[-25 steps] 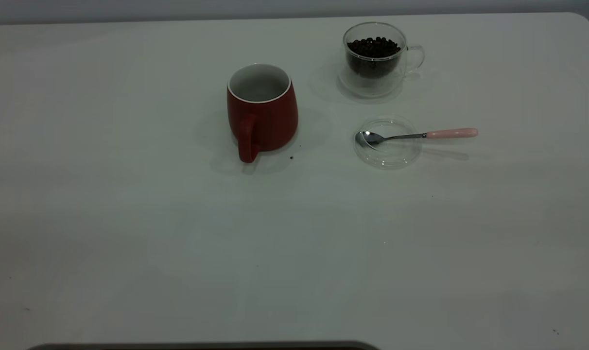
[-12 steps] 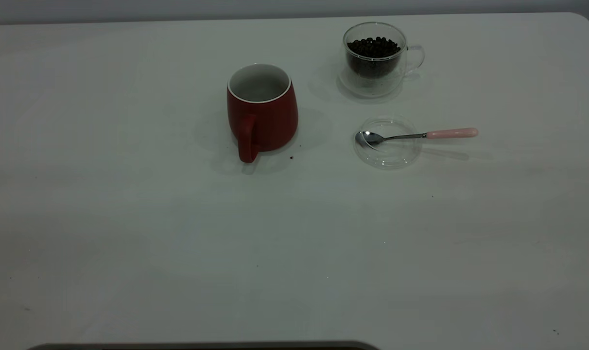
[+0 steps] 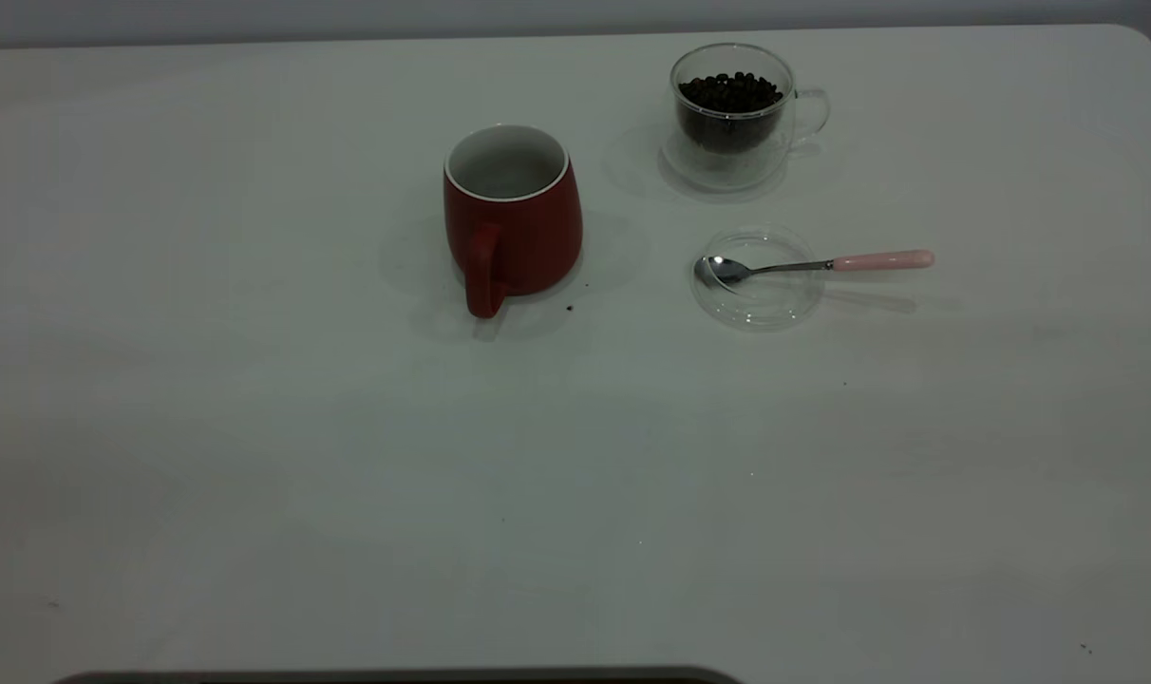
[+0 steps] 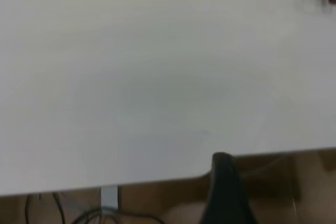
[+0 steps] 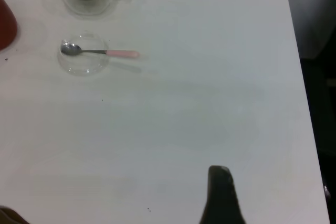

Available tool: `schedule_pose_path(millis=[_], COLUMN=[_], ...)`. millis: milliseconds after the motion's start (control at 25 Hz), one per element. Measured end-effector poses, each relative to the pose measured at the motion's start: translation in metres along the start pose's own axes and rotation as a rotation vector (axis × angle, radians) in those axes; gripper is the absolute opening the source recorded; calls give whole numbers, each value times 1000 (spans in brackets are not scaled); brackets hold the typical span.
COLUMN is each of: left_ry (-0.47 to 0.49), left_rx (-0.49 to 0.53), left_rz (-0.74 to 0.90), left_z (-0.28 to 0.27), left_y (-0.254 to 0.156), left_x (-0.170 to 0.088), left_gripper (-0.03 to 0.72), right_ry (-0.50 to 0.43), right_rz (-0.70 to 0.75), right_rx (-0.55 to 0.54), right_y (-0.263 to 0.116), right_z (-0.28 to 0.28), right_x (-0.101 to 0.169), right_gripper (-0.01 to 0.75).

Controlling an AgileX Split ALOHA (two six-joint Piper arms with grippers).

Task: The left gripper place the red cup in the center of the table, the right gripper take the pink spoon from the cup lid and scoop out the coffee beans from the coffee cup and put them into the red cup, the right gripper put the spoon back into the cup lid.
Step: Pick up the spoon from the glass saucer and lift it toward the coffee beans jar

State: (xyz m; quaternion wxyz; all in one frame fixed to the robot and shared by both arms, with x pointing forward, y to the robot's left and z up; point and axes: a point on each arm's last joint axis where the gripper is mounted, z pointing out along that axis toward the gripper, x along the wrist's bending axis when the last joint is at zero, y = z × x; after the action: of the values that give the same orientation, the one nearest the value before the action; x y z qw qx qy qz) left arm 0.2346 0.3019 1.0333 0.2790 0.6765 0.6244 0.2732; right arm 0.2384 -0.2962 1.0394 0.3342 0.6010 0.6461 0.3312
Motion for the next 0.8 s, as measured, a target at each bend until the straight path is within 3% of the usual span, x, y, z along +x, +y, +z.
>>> schedule_pose_path(millis=[240, 800], left_ry=[3, 3], left_rx=[-82, -87], left_rz=[1, 0], left_z=[-7, -8], left_y=[-8, -9], left_x=[0, 0], left_gripper=[588, 588], right_ry=[0, 0], right_rz=[0, 0], right_rx=[0, 0], right_y=[0, 0], right_z=[0, 0], right_x=[0, 0], right_gripper=[573, 573])
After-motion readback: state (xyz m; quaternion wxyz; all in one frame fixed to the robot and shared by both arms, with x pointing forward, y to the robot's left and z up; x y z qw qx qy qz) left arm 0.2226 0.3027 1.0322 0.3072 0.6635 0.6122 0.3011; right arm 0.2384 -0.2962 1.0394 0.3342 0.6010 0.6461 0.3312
